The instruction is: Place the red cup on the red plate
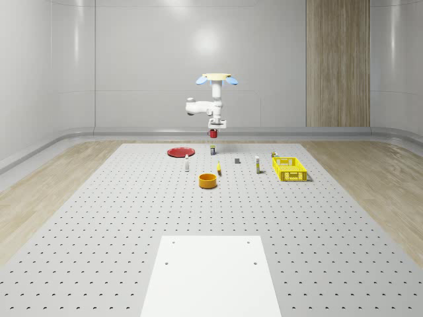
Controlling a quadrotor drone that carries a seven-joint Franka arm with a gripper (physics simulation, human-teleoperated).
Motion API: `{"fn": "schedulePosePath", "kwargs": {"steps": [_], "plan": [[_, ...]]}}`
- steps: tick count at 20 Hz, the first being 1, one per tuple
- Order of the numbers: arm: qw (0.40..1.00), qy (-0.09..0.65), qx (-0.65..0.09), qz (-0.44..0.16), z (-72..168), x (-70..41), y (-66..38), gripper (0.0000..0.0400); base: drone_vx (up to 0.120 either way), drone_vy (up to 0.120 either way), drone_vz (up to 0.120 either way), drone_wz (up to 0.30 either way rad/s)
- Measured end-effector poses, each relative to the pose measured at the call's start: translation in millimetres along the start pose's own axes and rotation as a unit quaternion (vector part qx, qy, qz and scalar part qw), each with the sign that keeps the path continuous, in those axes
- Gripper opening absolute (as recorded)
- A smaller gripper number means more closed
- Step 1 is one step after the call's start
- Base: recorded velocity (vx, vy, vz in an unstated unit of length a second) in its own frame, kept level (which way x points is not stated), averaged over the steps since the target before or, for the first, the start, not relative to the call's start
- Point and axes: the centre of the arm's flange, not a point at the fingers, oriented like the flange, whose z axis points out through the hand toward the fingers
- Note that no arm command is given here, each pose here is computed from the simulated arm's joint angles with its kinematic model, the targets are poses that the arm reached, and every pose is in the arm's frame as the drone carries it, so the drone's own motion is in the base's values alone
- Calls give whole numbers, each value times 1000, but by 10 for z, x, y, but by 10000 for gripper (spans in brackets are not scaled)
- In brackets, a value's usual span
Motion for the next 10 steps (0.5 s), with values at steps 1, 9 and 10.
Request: {"fn": "schedulePosePath", "kwargs": {"steps": [1, 9, 10], "plan": [[1000, 0, 0, 0, 0, 0, 0, 100, 0, -120, 0, 0], [1000, 0, 0, 0, 0, 0, 0, 100, 0, -120, -45, 0], [1000, 0, 0, 0, 0, 0, 0, 100, 0, -120, -40, 0]]}}
